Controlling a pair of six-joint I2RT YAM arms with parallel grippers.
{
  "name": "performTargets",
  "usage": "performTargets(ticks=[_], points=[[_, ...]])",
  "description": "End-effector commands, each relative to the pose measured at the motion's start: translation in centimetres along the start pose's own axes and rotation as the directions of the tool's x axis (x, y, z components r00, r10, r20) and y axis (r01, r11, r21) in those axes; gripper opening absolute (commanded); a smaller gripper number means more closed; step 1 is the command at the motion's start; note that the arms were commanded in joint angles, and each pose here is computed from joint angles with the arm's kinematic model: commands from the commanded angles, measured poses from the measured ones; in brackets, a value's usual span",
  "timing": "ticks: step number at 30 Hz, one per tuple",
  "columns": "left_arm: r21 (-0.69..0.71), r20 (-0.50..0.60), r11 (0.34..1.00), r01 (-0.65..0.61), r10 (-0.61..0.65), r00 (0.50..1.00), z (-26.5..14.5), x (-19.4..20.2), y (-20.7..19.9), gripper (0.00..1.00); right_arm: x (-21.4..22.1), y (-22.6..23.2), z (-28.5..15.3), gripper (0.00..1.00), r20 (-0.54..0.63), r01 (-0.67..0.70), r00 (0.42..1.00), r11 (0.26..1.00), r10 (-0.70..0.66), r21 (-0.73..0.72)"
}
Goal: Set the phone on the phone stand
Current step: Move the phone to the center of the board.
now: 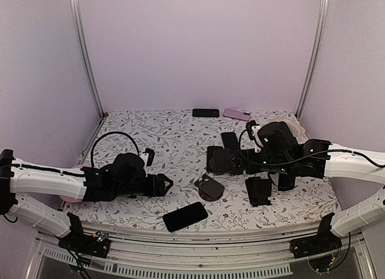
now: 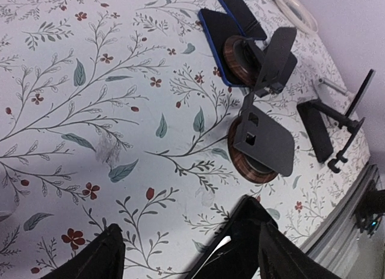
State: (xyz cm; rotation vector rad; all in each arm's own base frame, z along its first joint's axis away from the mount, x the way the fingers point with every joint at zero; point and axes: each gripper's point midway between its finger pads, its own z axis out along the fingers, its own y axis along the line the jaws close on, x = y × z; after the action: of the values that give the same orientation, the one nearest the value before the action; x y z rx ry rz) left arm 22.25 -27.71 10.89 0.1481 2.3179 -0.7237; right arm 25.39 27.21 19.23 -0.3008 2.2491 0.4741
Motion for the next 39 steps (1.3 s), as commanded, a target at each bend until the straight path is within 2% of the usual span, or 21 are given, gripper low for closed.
performTargets(ticks=[1, 4, 7, 17, 23, 32, 36, 39], points=[[0.036, -0.090, 0.990, -0.139, 0.141, 0.986, 1.2, 2.8, -1.9, 0.80, -0.4, 0.7, -0.5, 0.99, -0.008, -0.028, 1.000, 0.999, 0.027, -0.035], [0.028, -0.150, 0.973, -0.227, 0.229, 0.962, 1.9, 5.1, -2.3, 0.88, -0.6, 0.5, -1.0, 0.99, -0.007, -0.028, 1.000, 0.999, 0.028, -0.029], [0.049, -0.200, 0.950, -0.309, 0.312, 0.929, 2.2, 7.3, -3.2, 0.92, -0.8, 0.2, -1.6, 0.99, 0.002, -0.029, 1.000, 0.999, 0.029, -0.025], [0.019, -0.316, 0.843, -0.538, 0.516, 0.796, 3.7, 11.4, -4.8, 0.97, -0.5, 0.3, -2.0, 0.99, -0.006, -0.026, 1.000, 0.999, 0.026, -0.045], [-0.033, -0.371, 0.792, -0.610, 0.557, 0.743, 4.7, 12.1, -4.0, 0.97, -0.4, 0.3, -2.2, 0.99, 0.000, -0.029, 1.000, 0.998, 0.029, -0.061], [-0.060, -0.429, 0.749, -0.660, 0.578, 0.695, 5.5, 13.2, -2.6, 0.97, -0.2, 0.3, -2.5, 0.99, 0.008, -0.030, 0.999, 0.997, 0.031, -0.078], [-0.074, -0.449, 0.740, -0.668, 0.574, 0.685, 6.0, 13.6, -2.0, 0.97, 0.0, 0.2, -2.6, 0.99, 0.010, -0.032, 0.999, 0.996, 0.033, -0.083], [-0.104, -0.461, 0.744, -0.660, 0.552, 0.695, 6.4, 13.5, -1.2, 0.97, 0.1, 0.3, -2.7, 0.99, 0.012, -0.032, 0.999, 0.995, 0.033, -0.090]])
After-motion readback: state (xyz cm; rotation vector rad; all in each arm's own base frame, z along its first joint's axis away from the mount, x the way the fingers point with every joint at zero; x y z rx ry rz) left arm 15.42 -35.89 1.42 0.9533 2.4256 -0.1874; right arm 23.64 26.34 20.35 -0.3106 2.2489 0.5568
